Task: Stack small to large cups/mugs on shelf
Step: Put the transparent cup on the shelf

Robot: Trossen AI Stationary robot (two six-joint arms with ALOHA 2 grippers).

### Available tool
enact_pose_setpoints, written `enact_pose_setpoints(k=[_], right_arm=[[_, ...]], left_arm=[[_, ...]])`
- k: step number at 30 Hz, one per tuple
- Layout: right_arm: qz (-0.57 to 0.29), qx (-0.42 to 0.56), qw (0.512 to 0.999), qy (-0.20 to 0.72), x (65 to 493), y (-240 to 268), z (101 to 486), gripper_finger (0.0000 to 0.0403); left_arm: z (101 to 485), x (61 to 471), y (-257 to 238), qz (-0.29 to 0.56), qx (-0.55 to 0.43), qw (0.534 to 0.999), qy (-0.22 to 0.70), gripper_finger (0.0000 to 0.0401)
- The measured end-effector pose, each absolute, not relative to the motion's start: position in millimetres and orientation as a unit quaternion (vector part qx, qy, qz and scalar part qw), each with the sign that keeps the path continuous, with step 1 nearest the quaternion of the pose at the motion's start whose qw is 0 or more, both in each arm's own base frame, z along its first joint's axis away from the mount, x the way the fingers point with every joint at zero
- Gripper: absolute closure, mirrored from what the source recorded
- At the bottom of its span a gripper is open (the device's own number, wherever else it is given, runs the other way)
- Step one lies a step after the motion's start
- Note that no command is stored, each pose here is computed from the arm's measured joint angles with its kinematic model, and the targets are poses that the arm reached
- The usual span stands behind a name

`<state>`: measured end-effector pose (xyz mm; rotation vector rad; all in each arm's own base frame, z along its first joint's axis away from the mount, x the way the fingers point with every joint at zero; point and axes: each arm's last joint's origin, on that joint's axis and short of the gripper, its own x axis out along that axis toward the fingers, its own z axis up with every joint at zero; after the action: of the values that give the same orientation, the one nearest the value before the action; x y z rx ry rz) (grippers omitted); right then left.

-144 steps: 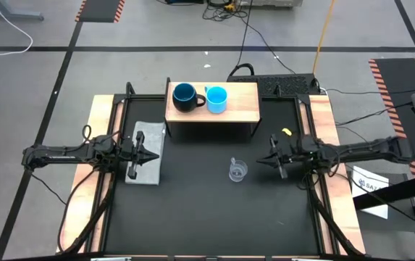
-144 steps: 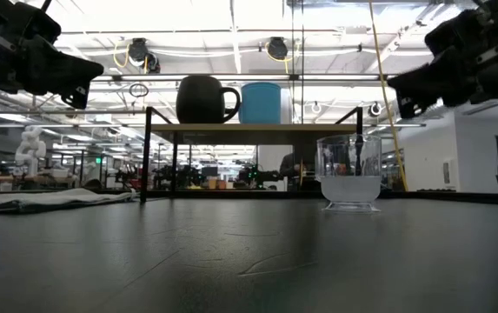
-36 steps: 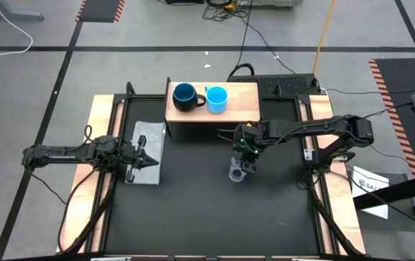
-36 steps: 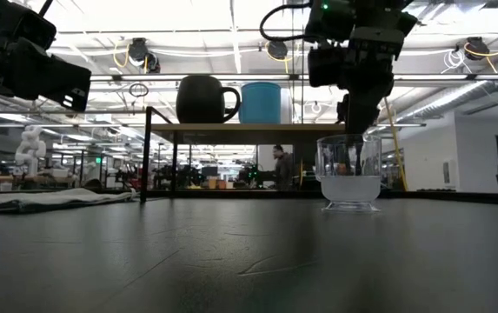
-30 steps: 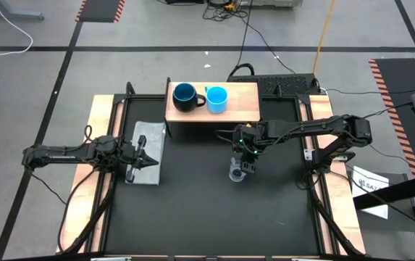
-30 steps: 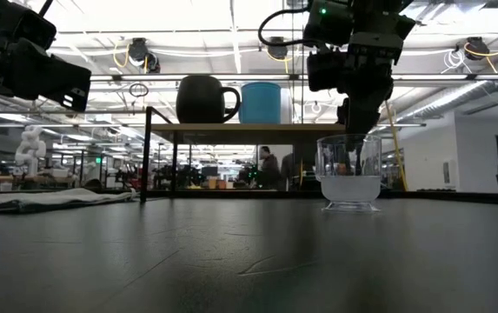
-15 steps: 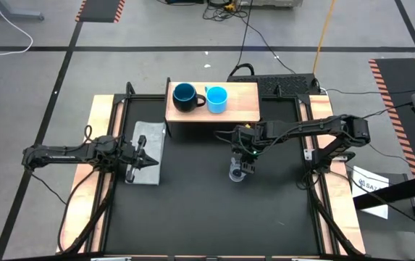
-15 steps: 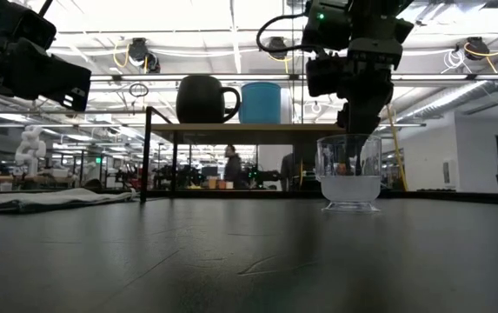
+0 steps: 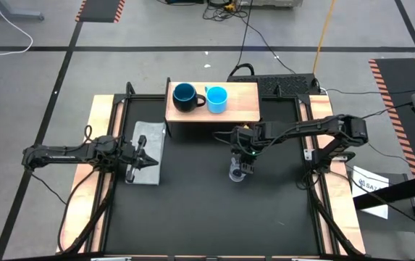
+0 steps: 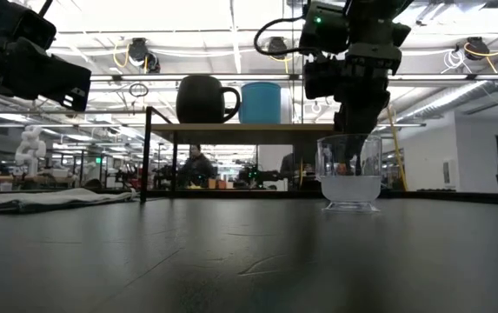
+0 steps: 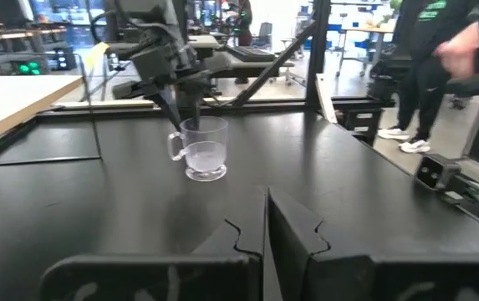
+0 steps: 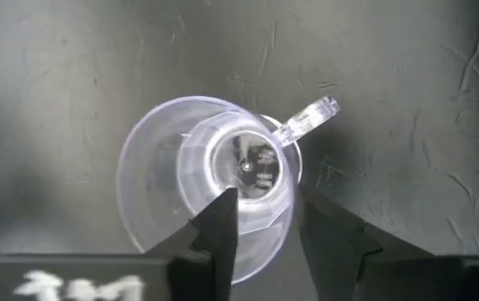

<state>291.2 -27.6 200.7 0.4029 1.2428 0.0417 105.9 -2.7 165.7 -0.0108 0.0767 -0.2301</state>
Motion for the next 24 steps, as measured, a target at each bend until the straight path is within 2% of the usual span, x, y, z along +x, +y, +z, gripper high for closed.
enact_pose_setpoints(k=[9, 24], right_arm=[[0.035, 0.169, 0.771, 0.613, 299.4, -28.5, 174.6, 0.0393], [0.029, 0.136, 0.778, 0.612, 299.9, -29.7, 174.2, 0.0401]], left_arm=[[165.7, 105.4, -4.6, -0.147, -0.007, 0.988, 0.038, 0.0380], [165.7, 105.4, -4.5, -0.145, -0.008, 0.989, 0.039, 0.0380]])
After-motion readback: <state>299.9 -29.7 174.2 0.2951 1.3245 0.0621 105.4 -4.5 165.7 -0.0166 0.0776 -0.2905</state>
